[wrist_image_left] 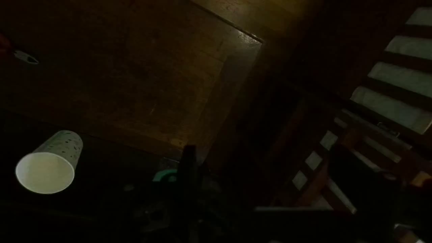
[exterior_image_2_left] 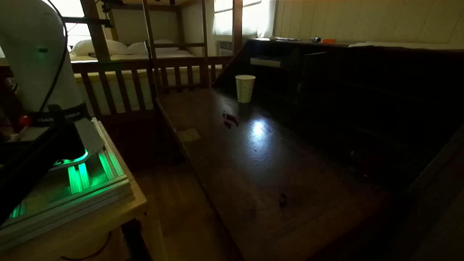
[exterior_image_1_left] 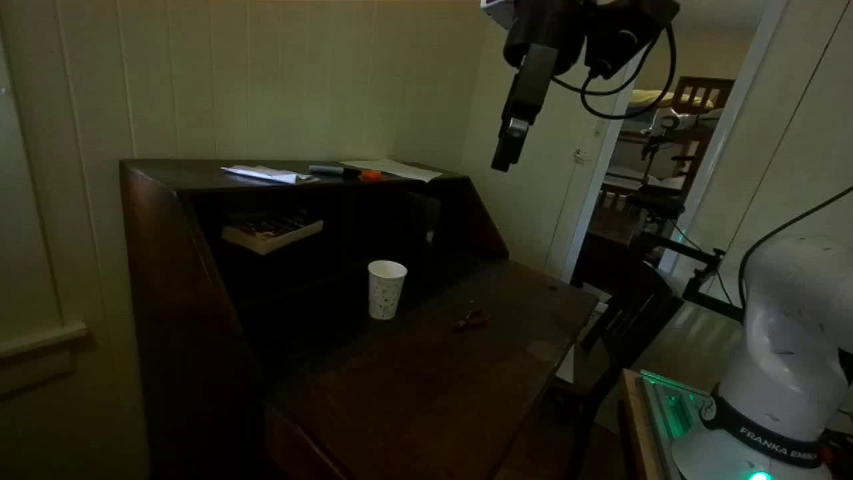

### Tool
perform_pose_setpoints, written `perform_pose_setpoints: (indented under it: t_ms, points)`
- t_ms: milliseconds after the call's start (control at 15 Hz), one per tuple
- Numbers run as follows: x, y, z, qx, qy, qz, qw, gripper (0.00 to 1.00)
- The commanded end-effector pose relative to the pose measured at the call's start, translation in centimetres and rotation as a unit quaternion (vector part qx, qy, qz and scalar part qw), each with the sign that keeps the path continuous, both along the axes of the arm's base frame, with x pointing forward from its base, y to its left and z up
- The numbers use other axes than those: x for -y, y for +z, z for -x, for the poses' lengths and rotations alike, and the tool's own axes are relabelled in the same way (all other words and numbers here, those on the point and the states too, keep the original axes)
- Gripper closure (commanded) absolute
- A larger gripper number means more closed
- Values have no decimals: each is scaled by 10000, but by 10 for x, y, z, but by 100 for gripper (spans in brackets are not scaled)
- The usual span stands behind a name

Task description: Put the paper cup in the middle compartment

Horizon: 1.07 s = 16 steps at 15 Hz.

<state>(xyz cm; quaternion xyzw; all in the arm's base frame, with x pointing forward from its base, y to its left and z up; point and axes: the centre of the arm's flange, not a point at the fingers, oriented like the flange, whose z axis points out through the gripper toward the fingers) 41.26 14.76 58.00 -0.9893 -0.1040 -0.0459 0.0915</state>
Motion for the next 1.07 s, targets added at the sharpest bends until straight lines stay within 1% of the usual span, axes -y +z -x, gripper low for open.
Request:
perform_pose_setpoints:
  t_ms: [0,400,467,533,600,667,800,1000]
  points:
    - [0,0,0,0,0,0,10000,0]
    - [0,0,0,0,0,0,10000,0]
    - [7,-3,-14,146,-276,25,9995,0]
    - [17,-4,-30,297,-754,23,9967,0]
    - [29,-5,-48,353,-983,-38,9945,0]
    - [42,-8,-62,475,-1252,-91,9910,0]
    - [69,-22,-88,544,-1822,-150,9816,0]
    - [108,-51,-116,748,-2622,-118,9620,0]
